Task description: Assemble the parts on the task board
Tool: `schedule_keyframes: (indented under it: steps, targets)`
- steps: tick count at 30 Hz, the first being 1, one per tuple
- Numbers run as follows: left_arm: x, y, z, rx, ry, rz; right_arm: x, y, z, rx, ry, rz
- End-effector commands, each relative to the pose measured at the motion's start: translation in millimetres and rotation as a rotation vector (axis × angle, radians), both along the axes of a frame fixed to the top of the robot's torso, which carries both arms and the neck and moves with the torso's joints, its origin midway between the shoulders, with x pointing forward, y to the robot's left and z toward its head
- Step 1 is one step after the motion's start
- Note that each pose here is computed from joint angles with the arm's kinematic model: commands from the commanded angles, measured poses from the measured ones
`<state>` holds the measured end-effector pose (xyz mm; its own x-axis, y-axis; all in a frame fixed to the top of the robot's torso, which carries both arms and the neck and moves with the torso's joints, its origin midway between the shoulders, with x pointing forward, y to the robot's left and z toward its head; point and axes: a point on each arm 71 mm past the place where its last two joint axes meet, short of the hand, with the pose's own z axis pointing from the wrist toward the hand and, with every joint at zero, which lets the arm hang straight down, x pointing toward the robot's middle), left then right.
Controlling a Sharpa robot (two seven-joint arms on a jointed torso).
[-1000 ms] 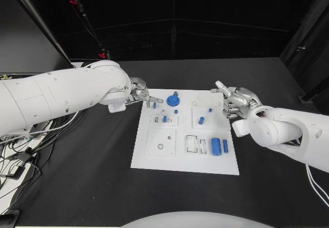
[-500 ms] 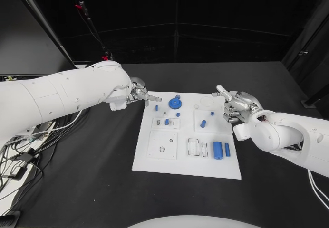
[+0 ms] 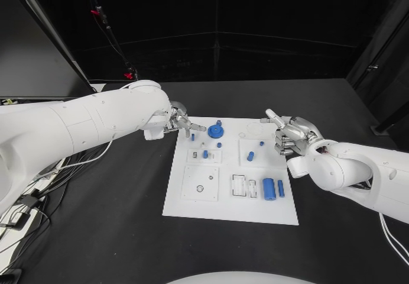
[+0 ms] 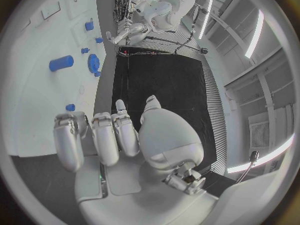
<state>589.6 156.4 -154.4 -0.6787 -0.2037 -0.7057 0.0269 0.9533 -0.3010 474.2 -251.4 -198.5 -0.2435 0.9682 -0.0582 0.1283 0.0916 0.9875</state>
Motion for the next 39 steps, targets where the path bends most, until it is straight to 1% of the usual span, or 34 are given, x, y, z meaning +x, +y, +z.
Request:
schedule_keyframes:
  steps: [1,6,15,19,24,34,39]
  targets:
    - [0.8,2.3,-1.7,0.042,0.027,-0.019,-0.5,2,1.3,0.008,-0.004,0.013]
    - [3.5,3.9,-2.7,0.056,0.03,-0.009,-0.8,3,1.5,0.008,-0.004,0.014]
    - [7.7,4.4,-5.0,0.043,0.021,-0.018,-1.0,3,1.5,0.009,-0.004,0.016]
    - [8.6,2.5,-8.5,0.033,0.025,-0.03,-0.8,3,1.4,0.009,-0.003,0.016]
    - [8.8,0.2,-10.8,0.034,0.034,-0.036,-0.9,4,1.2,0.009,0.0,0.018]
    - [11.6,-0.7,-13.1,0.086,0.037,-0.005,-1.8,4,1.6,0.01,0.0,0.019]
    - [13.2,-0.9,-14.6,0.094,0.035,-0.001,-2.2,5,1.8,0.011,-0.001,0.021]
